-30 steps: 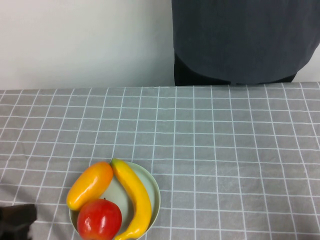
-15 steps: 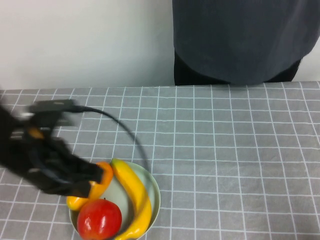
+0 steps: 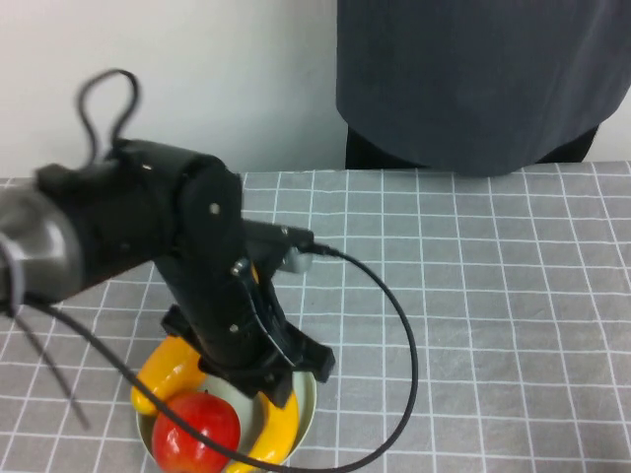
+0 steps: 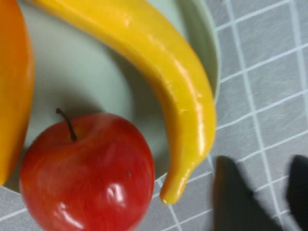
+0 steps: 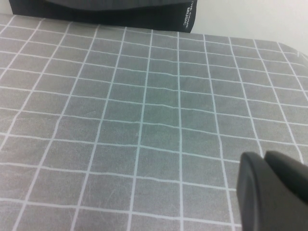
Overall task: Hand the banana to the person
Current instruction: Pick up the banana
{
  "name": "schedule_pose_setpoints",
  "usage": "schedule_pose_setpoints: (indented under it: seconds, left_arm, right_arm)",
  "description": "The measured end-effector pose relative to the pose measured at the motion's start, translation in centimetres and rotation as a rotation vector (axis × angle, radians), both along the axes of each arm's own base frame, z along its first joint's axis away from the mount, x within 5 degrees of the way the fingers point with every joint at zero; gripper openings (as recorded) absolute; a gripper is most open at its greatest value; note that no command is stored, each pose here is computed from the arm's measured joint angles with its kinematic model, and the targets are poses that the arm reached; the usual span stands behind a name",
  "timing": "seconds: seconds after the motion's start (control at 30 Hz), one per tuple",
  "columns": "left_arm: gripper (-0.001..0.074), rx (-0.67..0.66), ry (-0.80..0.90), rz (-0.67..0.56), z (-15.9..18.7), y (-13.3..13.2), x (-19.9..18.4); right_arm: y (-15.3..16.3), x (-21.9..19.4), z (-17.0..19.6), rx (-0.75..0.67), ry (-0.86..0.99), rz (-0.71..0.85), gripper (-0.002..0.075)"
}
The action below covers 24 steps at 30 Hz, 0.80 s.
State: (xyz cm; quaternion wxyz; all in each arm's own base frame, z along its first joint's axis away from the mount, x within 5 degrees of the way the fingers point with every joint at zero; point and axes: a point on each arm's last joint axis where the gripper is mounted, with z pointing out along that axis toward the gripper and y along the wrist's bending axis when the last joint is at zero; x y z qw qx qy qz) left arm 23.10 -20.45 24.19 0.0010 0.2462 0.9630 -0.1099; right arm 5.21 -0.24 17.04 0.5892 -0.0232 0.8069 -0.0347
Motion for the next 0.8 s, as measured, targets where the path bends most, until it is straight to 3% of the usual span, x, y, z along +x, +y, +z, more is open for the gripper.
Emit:
schedule_pose_setpoints:
  seconds: [0.1,0.23,0.43,0.8]
  left_arm:
    - [0.0378,0.028,0.041,0.012,-1.5,-0.3,0.4]
    - [0.0491,0.047,0.073,0.129,-2.9,-0.8,1.0]
    - [0.0513,0.089,0.03,0.309,-4.7,-1.2,2.7]
    - [0.0515,0.153,0.033,0.389,-7.3,-1.5,4.4]
  right_arm:
    - [0.0,0.0,0.0,0.0,0.0,0.0,-0.0011]
    - [0.0,0.0,0.0,0.0,0.0,0.0,-0.0011]
    - [0.0,0.0,0.0,0.0,0.0,0.0,-0.0011]
    - [0.0,0.0,0.0,0.0,0.0,0.0,-0.0011]
